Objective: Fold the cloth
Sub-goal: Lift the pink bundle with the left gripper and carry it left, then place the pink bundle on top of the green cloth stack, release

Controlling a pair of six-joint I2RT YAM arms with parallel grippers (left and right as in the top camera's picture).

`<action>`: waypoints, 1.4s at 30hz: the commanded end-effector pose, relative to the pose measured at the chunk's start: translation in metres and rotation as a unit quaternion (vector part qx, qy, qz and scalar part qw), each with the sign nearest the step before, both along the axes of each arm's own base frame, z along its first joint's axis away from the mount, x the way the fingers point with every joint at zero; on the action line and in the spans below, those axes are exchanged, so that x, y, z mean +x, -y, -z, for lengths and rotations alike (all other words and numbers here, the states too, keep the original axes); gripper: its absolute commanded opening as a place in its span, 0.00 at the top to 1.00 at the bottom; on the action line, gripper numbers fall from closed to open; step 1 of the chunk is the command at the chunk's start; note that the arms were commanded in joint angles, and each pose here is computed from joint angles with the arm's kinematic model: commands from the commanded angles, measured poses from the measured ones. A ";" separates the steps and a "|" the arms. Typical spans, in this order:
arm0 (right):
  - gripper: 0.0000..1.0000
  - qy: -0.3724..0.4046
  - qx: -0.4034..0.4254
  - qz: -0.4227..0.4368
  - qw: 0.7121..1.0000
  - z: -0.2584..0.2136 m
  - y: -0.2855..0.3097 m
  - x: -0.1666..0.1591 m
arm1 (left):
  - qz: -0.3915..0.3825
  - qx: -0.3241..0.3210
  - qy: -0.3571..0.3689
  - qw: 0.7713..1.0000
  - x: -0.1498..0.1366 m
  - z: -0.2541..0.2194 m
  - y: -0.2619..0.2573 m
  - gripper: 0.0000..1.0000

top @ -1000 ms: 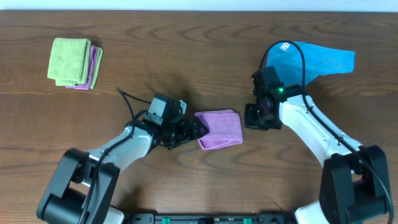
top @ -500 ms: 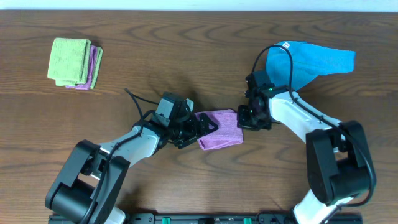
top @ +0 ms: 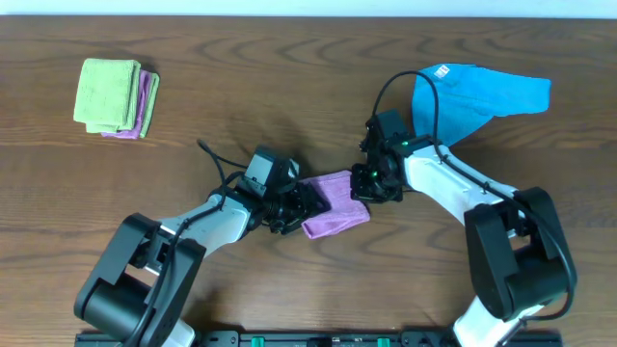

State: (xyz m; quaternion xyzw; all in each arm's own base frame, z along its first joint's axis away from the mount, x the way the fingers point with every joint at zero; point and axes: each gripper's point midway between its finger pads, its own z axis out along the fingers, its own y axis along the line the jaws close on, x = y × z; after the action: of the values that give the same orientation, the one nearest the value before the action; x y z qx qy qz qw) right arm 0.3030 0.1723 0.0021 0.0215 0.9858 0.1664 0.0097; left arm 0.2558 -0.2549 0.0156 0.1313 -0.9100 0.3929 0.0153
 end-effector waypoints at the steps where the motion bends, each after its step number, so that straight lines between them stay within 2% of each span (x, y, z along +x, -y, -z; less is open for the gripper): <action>1: 0.99 -0.013 0.008 -0.004 1.000 0.004 -0.007 -0.006 | -0.008 0.029 -0.007 1.000 -0.003 0.014 -0.007 0.62; 4: 0.99 -0.015 0.008 -0.004 1.000 0.004 -0.007 -0.007 | -0.011 0.029 -0.009 0.999 -0.002 0.014 -0.008 0.94; 8: 0.98 -0.022 0.004 0.003 1.000 0.003 -0.001 -0.008 | -0.020 0.035 -0.004 0.999 0.003 0.016 -0.013 0.94; 12: 0.98 -0.026 0.001 0.010 1.000 -0.007 0.015 -0.001 | -0.038 0.023 0.010 0.999 0.019 0.008 -0.024 0.94; 15: 0.98 -0.024 -0.001 0.011 1.000 -0.021 0.029 0.008 | -0.059 -0.007 0.029 0.998 0.041 -0.011 -0.035 0.94; 19: 0.98 -0.024 -0.004 0.007 1.000 -0.040 0.046 0.016 | -0.097 -0.070 0.096 0.988 0.086 -0.068 -0.058 0.94; 24: 0.98 -0.023 -0.007 -0.005 1.000 -0.050 0.056 0.018 | -0.183 -0.098 0.222 0.953 0.142 -0.168 -0.127 0.94; 27: 0.99 -0.022 -0.007 -0.008 1.000 -0.051 0.056 0.018 | -0.254 -0.092 0.291 0.918 0.163 -0.224 -0.191 0.94; 29: 0.98 -0.022 -0.007 -0.008 1.000 -0.051 0.056 0.018 | -0.298 -0.081 0.317 0.897 0.170 -0.246 -0.234 0.94; 35: 0.98 -0.018 -0.006 -0.010 1.000 -0.051 0.056 0.019 | -0.420 -0.053 0.310 0.851 0.170 -0.246 -0.338 0.94; 42: 0.98 -0.018 -0.002 -0.016 1.000 -0.051 0.053 0.018 | -0.468 -0.040 0.296 0.832 0.180 -0.211 -0.394 0.94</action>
State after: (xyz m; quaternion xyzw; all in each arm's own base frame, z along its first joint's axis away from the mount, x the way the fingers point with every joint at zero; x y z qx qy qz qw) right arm 0.3160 0.1170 0.0430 0.0227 0.9870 0.1564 -0.0279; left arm 0.4311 0.1302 0.2416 0.4036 -0.6879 0.4067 -0.4454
